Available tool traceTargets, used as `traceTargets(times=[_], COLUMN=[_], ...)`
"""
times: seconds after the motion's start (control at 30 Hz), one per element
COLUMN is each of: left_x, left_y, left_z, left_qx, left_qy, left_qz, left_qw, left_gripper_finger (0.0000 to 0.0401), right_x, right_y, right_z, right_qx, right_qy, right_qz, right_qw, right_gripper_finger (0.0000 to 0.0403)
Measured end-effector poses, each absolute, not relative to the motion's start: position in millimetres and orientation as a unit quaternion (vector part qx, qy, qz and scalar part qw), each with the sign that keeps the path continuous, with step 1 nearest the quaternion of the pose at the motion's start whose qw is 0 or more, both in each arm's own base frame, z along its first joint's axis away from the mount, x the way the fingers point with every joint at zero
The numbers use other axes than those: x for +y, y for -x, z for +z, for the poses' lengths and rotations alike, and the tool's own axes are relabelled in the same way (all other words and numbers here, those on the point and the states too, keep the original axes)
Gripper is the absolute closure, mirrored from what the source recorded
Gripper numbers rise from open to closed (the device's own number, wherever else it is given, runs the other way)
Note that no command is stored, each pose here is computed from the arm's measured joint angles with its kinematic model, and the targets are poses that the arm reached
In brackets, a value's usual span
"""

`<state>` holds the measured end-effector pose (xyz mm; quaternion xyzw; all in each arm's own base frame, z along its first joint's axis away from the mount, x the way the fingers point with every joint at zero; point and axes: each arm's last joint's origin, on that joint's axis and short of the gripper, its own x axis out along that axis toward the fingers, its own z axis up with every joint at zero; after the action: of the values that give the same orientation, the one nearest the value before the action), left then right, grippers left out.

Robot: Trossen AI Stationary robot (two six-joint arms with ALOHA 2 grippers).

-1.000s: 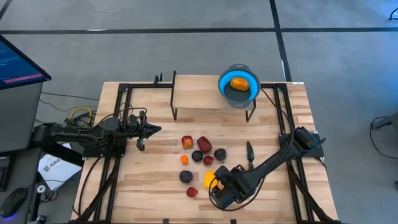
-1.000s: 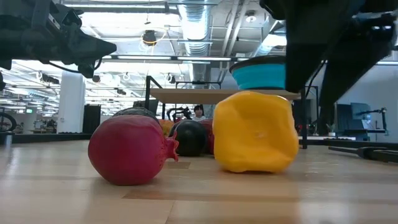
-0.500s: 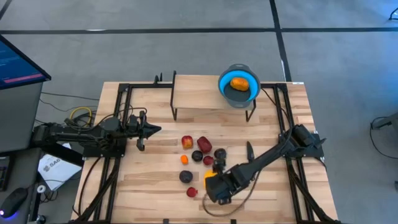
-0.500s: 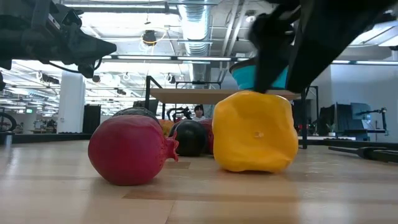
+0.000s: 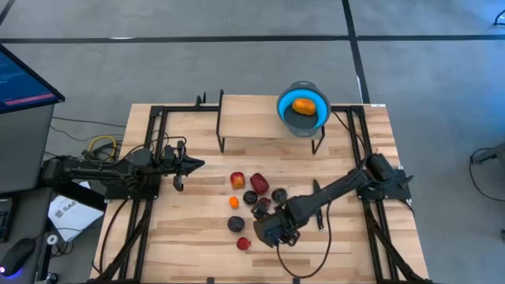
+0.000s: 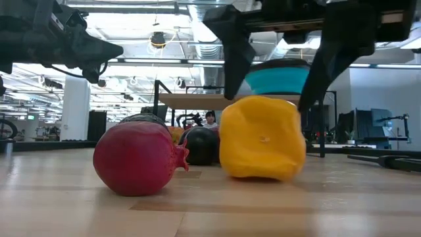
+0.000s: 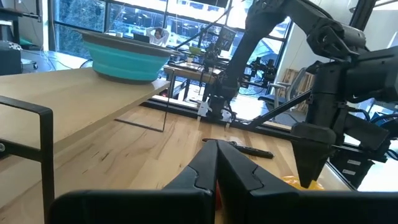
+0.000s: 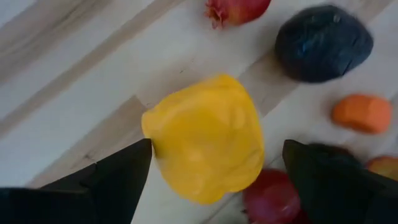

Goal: Pick & Place Fruit
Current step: Put the yellow bell pepper into the strainer bowl

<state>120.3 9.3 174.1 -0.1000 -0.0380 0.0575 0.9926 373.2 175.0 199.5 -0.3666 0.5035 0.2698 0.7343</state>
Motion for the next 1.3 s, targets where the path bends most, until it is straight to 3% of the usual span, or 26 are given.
traceTargets(times=[0.5,0.83,1.1,1.3], left_x=[9,10,10,8], left_y=[-121,-125,-126,-126], left_z=[173,167,166,172], left_qx=[-0.033,-0.004,-0.001,-0.027], left_qy=[0.100,0.100,0.100,0.100], left_qz=[0.057,0.062,0.062,0.040], left_qw=[0.993,0.993,0.993,0.994], left_gripper_finger=[0.0399,0.0399,0.0399,0.0399], right_x=[171,173,171,170], right_y=[-388,-392,-383,-348], right_z=[169,169,199,231], right_qx=[0.511,0.521,0.525,0.436], right_qy=[0.340,0.273,0.149,0.098], right_qz=[0.305,0.258,0.084,-0.085], right_qw=[0.728,0.767,0.834,0.891], right_gripper_finger=[0.0047,0.0086,0.0099,0.0100])
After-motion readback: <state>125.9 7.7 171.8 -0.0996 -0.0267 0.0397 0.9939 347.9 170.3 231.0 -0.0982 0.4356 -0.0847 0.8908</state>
